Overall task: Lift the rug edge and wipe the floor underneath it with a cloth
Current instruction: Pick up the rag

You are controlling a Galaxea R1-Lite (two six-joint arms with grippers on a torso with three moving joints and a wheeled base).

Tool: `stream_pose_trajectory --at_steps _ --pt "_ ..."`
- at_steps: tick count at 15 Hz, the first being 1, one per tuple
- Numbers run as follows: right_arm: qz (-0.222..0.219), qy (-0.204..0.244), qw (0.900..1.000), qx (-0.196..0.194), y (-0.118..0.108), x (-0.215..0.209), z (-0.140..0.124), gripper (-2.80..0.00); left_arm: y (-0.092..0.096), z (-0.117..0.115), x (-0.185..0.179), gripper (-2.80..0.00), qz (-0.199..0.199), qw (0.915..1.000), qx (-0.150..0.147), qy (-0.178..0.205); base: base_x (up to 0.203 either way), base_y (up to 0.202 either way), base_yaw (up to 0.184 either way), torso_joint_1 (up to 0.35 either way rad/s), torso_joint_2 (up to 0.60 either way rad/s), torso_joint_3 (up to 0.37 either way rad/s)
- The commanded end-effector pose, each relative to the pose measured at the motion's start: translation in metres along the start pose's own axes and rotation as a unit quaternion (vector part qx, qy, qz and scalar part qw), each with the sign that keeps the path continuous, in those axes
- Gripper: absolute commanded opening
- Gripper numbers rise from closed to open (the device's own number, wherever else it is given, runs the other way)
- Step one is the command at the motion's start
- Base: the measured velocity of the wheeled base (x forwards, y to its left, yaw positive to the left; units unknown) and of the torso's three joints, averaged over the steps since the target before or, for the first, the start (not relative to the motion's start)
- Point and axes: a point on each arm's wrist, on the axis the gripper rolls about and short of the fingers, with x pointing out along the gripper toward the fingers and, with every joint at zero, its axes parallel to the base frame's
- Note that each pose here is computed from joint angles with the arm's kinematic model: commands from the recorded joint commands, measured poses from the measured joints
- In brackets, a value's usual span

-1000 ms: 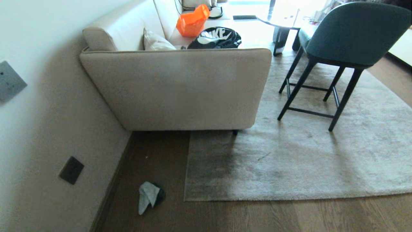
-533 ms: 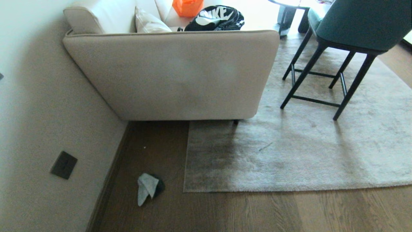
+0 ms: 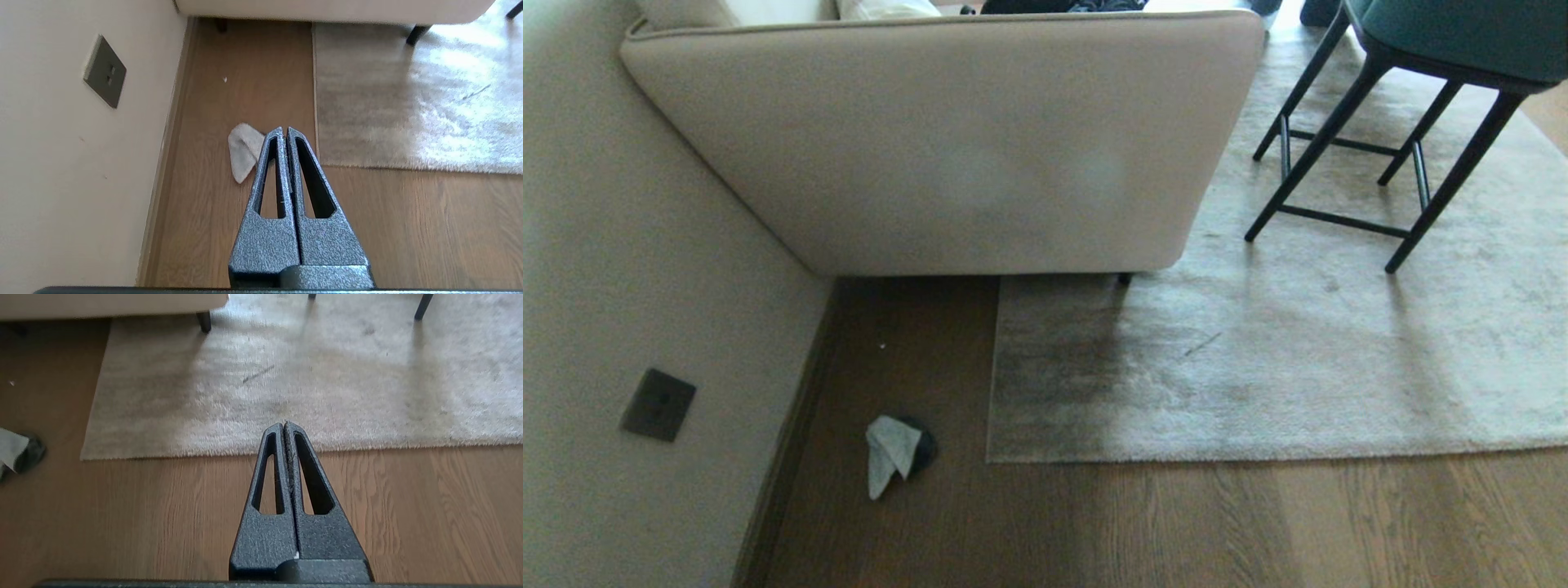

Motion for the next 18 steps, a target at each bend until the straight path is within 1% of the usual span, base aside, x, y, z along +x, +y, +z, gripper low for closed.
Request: stream_pose_trajectory --at_steps 1,18 --pt "0.000 0.001 1.000 0.000 0.0000 0.0001 0.0001 -2.80 0.0000 0.0003 -0.0001 -2.80 0.000 1.0000 0.000 -0.001 0.000 0.000 0.000 0.004 0.00 -0.200" --pt "0.000 0.001 1.000 0.000 0.0000 0.0001 0.0001 -2.80 0.0000 -0.0001 0.0000 -2.80 0.000 1.0000 -0.001 0.000 0.000 0.000 0.000 0.001 0.00 -0.199"
